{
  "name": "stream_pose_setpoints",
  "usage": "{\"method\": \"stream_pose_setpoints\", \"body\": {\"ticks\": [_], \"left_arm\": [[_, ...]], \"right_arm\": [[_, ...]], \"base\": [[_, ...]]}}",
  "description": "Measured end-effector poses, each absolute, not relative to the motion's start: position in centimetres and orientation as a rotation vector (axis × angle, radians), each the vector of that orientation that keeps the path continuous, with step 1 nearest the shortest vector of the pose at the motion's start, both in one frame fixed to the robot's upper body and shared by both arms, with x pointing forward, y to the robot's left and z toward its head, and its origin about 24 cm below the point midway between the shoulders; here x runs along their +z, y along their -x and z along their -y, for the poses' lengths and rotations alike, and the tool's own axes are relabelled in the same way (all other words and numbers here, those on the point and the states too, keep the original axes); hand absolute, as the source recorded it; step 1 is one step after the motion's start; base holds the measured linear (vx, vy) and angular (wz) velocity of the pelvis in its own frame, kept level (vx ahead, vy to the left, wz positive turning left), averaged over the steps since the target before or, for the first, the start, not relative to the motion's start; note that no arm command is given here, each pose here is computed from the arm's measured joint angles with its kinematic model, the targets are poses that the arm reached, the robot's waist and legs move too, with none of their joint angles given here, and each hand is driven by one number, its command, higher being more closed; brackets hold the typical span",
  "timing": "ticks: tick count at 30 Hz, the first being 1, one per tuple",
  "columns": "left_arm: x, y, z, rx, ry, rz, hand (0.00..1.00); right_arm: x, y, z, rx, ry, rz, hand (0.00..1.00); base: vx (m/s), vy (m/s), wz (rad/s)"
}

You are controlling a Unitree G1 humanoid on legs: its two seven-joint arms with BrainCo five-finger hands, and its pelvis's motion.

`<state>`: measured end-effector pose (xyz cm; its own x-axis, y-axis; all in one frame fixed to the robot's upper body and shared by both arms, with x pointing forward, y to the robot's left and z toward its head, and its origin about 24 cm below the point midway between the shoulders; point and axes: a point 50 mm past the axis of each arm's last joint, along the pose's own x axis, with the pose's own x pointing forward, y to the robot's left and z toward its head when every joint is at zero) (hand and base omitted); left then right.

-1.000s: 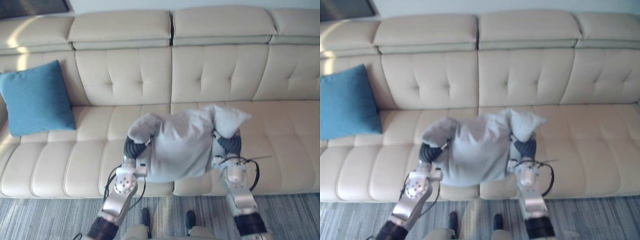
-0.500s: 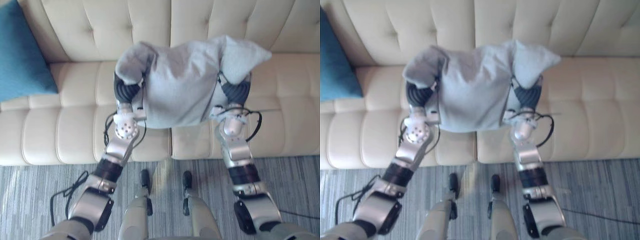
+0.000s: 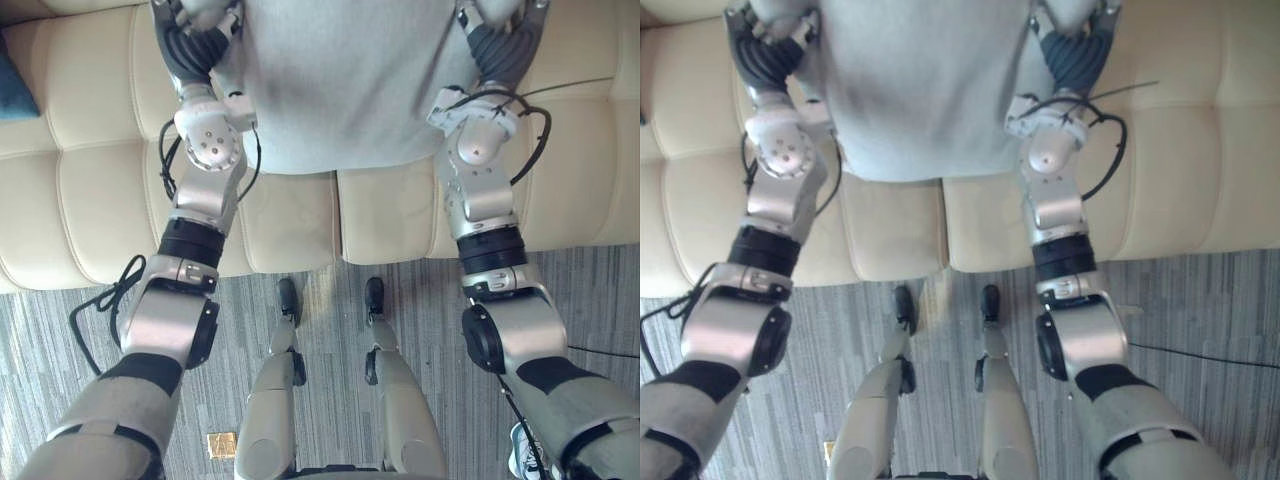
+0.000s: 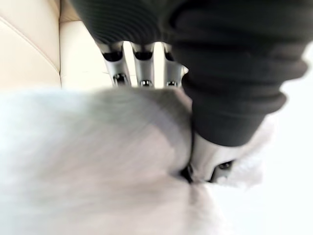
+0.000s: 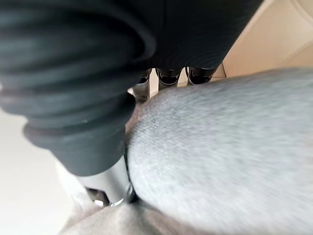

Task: Pick up cushions and gather them together orderly.

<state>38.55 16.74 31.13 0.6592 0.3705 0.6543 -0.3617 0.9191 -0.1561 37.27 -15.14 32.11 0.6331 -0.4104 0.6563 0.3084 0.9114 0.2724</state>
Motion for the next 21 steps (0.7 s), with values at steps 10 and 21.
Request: {"method": "stream_pose_setpoints", "body": {"ticks": [10, 21], "left_arm": [[35.3, -37.6, -22.8, 0.521, 0.148, 0.779, 0.0], [21.3, -33.3, -26.7, 0.569, 0.218, 0.631, 0.0]], "right_arm": [[34.9, -36.7, 22.1, -0.485, -0.269, 0.799, 0.0], [21.1, -32.1, 28.1, -0.517, -0.089, 0.596, 0.0]], "base": [[0.0, 0.0, 0.0], [0.01, -0.025, 0.03]]}}
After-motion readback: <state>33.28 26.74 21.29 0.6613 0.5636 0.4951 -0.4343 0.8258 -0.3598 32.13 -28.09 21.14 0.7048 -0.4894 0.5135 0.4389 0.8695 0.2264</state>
